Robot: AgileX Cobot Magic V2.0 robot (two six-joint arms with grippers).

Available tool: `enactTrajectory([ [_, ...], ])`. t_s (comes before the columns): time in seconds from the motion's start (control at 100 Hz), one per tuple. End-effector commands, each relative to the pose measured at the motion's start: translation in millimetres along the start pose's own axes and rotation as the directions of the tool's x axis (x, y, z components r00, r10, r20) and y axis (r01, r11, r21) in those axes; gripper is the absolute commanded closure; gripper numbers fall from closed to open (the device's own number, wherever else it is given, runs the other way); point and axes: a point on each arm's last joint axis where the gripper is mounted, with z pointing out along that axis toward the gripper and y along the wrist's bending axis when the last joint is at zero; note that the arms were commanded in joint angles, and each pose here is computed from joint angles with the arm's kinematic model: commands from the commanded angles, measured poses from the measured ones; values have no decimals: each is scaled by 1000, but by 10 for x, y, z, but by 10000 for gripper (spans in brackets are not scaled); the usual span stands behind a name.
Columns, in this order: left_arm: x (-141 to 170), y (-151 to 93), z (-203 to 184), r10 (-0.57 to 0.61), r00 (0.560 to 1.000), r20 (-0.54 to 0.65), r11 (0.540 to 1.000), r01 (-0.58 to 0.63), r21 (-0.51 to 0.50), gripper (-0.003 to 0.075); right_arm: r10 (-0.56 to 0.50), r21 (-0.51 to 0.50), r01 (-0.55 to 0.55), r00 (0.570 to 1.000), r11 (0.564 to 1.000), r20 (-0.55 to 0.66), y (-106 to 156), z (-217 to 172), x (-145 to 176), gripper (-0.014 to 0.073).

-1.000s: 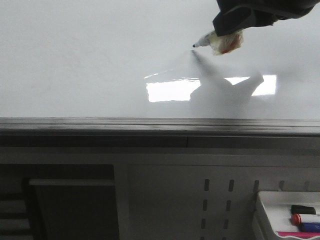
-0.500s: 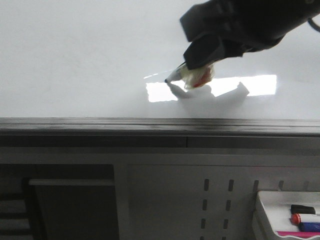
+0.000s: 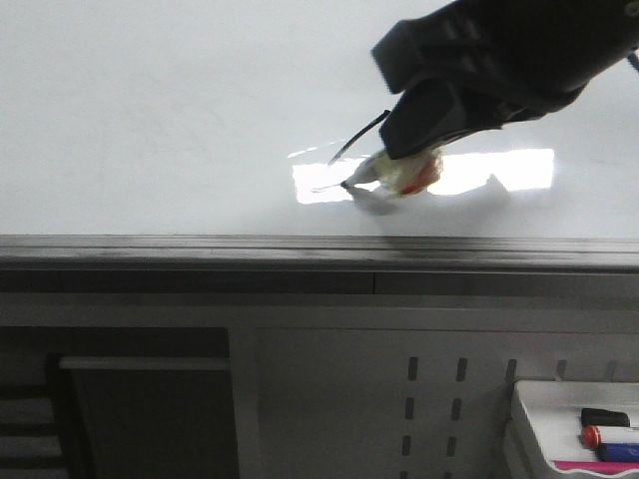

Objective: Write number 4 on whiteboard

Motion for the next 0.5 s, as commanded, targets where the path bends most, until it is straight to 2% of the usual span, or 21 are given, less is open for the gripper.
enactTrajectory([
  [0.0,-145,40,-10,-23,996,87,999,27,-43,741,5,77,-9,999,997,52,-218,-153,-93,655],
  [0.34,-167,55,-13,-20,994,111,998,26,-60,741,141,253,-133,990,958,-15,-773,-624,92,655],
  [0.49,-168,56,-14,-19,993,113,998,27,-61,741,156,278,-148,988,949,-4,-828,-674,102,655],
])
